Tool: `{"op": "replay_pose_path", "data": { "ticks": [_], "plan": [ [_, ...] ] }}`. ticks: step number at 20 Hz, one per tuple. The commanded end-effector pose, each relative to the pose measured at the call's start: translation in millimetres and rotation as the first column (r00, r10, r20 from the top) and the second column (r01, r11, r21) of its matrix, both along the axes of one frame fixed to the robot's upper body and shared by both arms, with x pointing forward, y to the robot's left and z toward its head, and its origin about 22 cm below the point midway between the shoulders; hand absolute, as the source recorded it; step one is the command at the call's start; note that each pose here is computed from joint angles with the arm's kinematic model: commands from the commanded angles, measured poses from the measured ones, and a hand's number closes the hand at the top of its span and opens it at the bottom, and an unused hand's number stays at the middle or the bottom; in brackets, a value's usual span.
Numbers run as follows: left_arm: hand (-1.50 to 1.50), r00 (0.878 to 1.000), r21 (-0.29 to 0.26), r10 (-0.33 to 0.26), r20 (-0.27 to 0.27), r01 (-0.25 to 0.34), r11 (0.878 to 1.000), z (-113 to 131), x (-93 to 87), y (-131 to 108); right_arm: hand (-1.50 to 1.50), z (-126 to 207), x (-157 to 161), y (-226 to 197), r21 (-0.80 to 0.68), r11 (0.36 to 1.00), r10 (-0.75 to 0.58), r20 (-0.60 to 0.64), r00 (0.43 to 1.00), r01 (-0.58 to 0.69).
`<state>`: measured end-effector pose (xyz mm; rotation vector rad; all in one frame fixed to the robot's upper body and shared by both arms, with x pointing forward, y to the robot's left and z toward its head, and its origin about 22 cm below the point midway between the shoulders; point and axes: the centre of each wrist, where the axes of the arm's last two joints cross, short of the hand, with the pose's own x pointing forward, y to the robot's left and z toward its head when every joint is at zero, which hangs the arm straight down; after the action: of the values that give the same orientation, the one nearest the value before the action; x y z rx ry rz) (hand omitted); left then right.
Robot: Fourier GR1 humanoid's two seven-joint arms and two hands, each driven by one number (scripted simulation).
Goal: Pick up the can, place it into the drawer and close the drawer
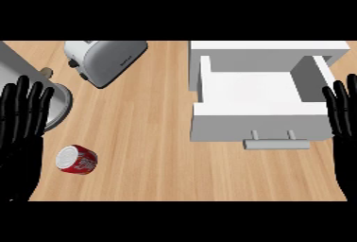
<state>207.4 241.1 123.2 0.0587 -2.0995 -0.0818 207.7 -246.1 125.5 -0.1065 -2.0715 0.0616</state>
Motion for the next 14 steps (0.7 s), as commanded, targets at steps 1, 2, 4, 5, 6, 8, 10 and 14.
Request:
{"op": "replay_pose_path", "data": {
  "ticks": [1, 2, 4, 5, 6, 8, 10, 14],
  "plan": [
    [-1.50, 0.999, -0.006, -0.043, -0.023, 0.043, 0.999, 0.2, -21.5, 16.5, -1.50, -3.5, 0.3, -3.3, 0.005, 1.000, -0.010, 0.016, 1.000, 0.010],
    [-1.50, 0.999, 0.009, -0.041, -0.017, 0.041, 0.999, 15.0, -17.4, 25.5, -1.50, 9.2, 8.8, 16.9, 0.016, 1.000, 0.018, 0.014, 1.000, -0.018],
    [-1.50, 0.999, -0.005, -0.046, -0.009, 0.046, 0.999, -2.8, -44.0, 64.2, -1.50, -2.2, 6.3, -1.6, 0.017, 0.999, 0.031, 0.034, 0.999, -0.031],
    [-1.50, 0.998, 0.009, -0.056, -0.019, 0.056, 0.998, 0.0, -62.0, 71.9, -1.50, -3.6, 4.9, -2.4, 0.046, 0.999, 0.012, 0.030, 0.999, -0.013],
    [-1.50, 0.998, 0.013, -0.058, -0.004, 0.058, 0.998, 9.2, -65.1, 89.8, -1.50, 1.1, -8.9, -6.1, 0.044, 0.999, 0.021, 0.033, 0.999, -0.022],
    [-1.50, 0.914, -0.044, 0.140, -0.382, -0.170, 0.985, -38.1, -68.5, 89.4, -1.50, -22.0, -7.1, -12.2, 0.069, 0.987, -0.124, -0.228, 0.966, 0.143],
    [-1.50, 0.906, -0.042, 0.158, -0.392, -0.189, 0.981, -21.9, -71.4, 95.7, -1.50, -19.8, -3.8, -6.0, 0.054, 0.991, -0.108, -0.256, 0.961, 0.126],
    [-1.50, 0.903, -0.063, 0.152, -0.401, -0.193, 0.979, -18.2, -94.6, 108.4, -1.50, 1.9, 2.6, -14.5, 0.073, 0.989, -0.102, -0.261, 0.960, 0.125]
  ]
}}
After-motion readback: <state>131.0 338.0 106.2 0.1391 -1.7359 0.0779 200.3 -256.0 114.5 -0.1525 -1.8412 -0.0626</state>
